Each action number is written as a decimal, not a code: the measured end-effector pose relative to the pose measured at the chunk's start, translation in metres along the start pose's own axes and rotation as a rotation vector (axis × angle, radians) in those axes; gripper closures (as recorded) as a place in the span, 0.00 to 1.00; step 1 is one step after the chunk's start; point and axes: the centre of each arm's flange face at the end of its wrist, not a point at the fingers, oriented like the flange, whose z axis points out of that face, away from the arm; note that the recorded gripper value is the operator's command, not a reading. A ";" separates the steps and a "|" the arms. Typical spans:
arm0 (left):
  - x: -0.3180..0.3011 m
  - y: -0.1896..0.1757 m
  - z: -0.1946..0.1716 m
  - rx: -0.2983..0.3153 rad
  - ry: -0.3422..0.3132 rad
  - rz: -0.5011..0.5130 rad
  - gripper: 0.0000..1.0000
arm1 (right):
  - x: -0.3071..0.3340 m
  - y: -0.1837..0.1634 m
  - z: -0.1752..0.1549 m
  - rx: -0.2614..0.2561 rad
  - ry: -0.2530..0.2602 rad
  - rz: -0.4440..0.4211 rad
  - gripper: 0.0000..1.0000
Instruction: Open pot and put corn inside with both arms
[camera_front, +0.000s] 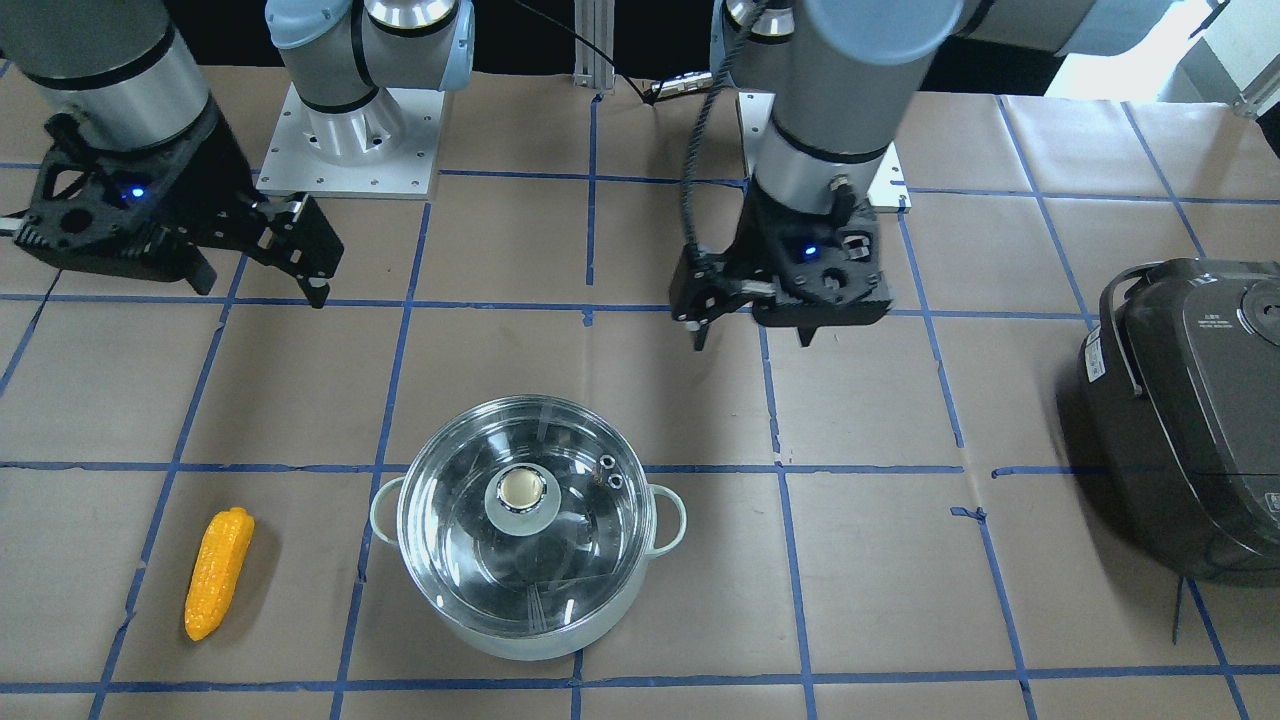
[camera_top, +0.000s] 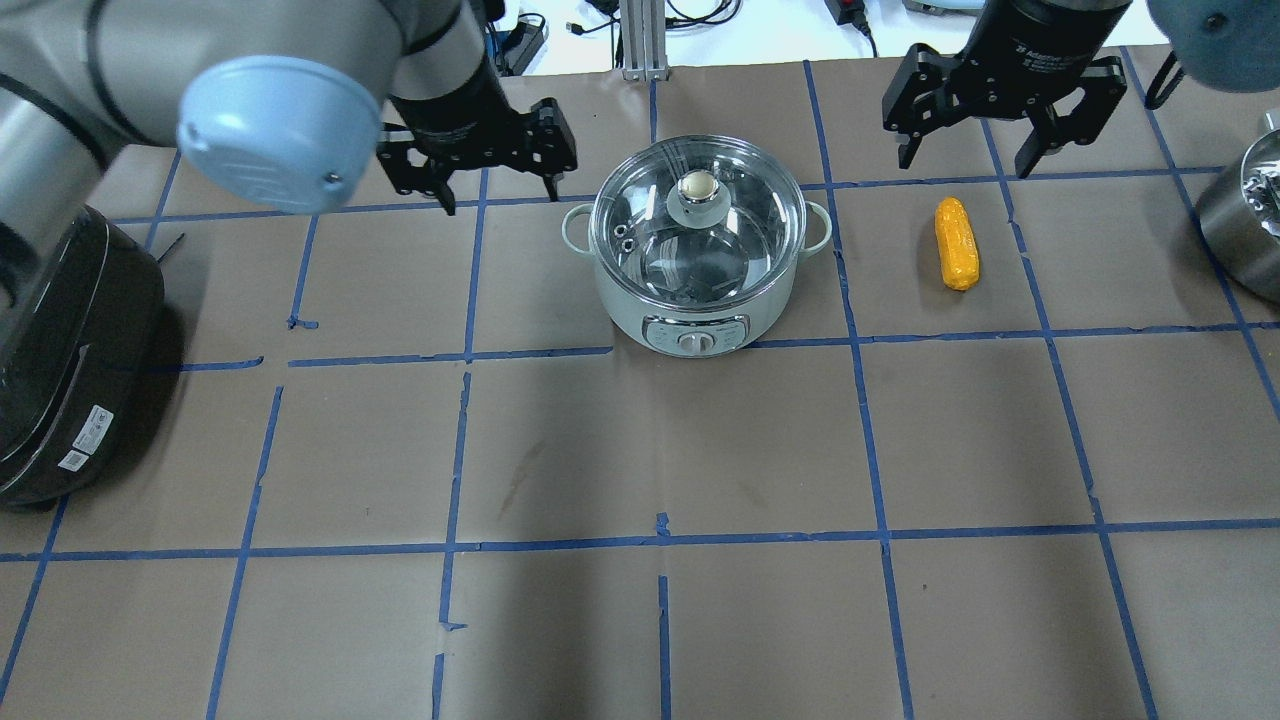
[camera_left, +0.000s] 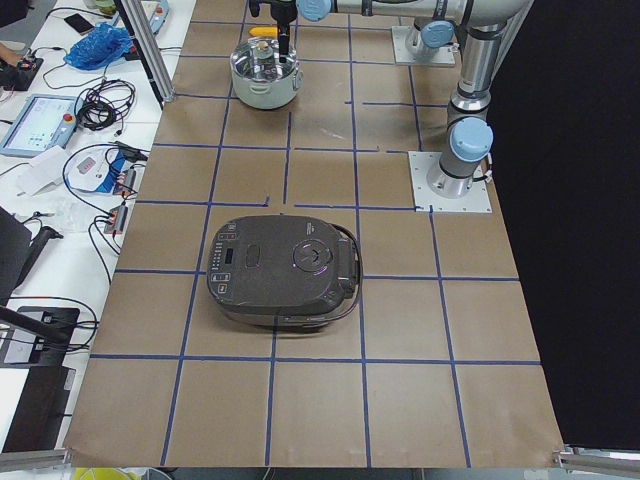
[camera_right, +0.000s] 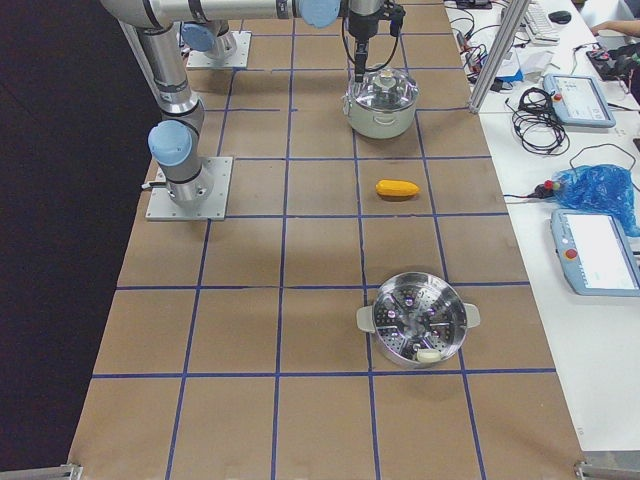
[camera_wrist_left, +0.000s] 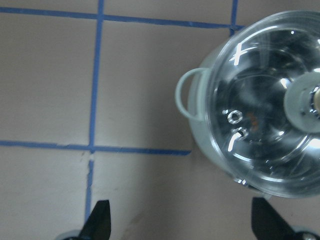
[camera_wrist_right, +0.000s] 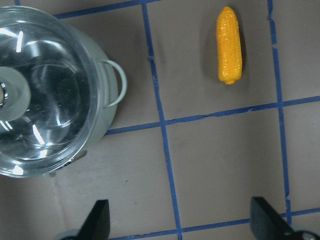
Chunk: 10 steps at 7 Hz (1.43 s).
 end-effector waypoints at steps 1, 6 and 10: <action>0.036 -0.003 0.027 0.029 0.029 0.008 0.00 | 0.036 -0.023 0.015 -0.014 0.001 0.018 0.01; 0.136 -0.026 0.097 0.052 0.096 -0.011 0.00 | 0.092 -0.149 0.209 0.049 -0.048 -0.039 0.03; 0.146 -0.033 0.105 0.054 0.101 -0.012 0.89 | 0.093 -0.152 0.315 0.010 -0.068 -0.041 0.92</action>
